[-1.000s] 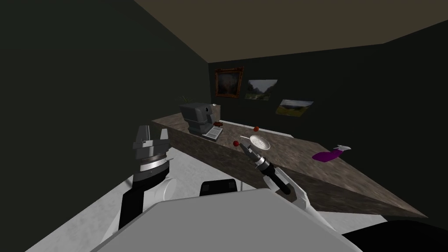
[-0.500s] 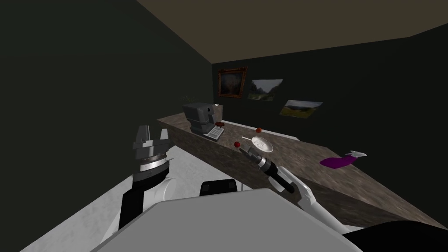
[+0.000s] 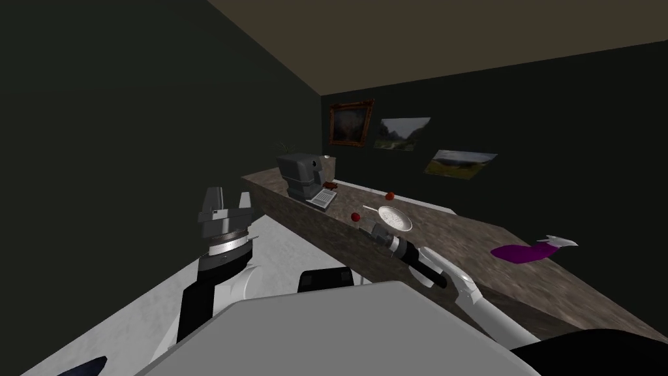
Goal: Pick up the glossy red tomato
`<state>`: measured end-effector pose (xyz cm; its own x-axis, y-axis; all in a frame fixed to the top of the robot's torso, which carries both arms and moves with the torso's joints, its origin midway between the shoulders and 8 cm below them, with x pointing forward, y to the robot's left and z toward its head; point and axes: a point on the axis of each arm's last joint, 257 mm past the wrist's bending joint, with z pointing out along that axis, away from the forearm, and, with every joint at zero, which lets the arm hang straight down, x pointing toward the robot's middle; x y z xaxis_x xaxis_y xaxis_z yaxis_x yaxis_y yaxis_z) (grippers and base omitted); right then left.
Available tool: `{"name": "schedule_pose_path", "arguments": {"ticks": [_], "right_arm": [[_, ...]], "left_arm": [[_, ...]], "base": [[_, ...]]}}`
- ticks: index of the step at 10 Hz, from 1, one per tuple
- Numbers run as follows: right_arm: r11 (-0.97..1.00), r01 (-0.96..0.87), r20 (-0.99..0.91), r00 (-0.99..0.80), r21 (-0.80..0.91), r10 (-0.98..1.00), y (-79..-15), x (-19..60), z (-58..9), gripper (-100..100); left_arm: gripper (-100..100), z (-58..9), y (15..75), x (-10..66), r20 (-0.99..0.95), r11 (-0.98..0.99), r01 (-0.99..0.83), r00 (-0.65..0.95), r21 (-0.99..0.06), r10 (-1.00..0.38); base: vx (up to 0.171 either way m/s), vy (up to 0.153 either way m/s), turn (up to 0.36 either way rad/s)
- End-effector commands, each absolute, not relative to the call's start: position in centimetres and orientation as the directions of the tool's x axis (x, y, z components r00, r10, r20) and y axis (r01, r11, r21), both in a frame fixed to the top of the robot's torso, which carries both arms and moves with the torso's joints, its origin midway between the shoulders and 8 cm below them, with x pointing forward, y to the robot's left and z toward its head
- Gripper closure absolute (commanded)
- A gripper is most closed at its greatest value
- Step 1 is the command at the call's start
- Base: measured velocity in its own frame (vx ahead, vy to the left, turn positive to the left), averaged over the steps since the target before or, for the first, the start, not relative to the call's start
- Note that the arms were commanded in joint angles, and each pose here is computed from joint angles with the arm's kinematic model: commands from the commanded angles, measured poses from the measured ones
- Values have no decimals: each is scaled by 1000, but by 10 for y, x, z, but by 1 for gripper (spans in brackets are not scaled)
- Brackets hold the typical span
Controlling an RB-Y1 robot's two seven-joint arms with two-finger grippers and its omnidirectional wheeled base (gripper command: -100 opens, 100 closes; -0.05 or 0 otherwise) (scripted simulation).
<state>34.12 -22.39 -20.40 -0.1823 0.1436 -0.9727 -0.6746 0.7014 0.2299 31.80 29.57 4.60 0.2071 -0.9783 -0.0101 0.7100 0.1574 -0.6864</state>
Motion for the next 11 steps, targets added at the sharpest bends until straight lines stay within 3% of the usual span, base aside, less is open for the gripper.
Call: {"name": "schedule_pose_path", "arguments": {"ticks": [1, 11], "right_arm": [[705, -687, -979, -198, 178, 55, -236, 337, -221, -100], [645, -763, -900, -248, -46, -358, -311, 313, -280, -100]], "left_arm": [[0, 46, 296, 318, -10, 157, 710, 207, -686, -978], [0, 46, 296, 318, -10, 157, 710, 207, -686, -978]], "base": [[13, -14, 130], [17, -1, 109]]}}
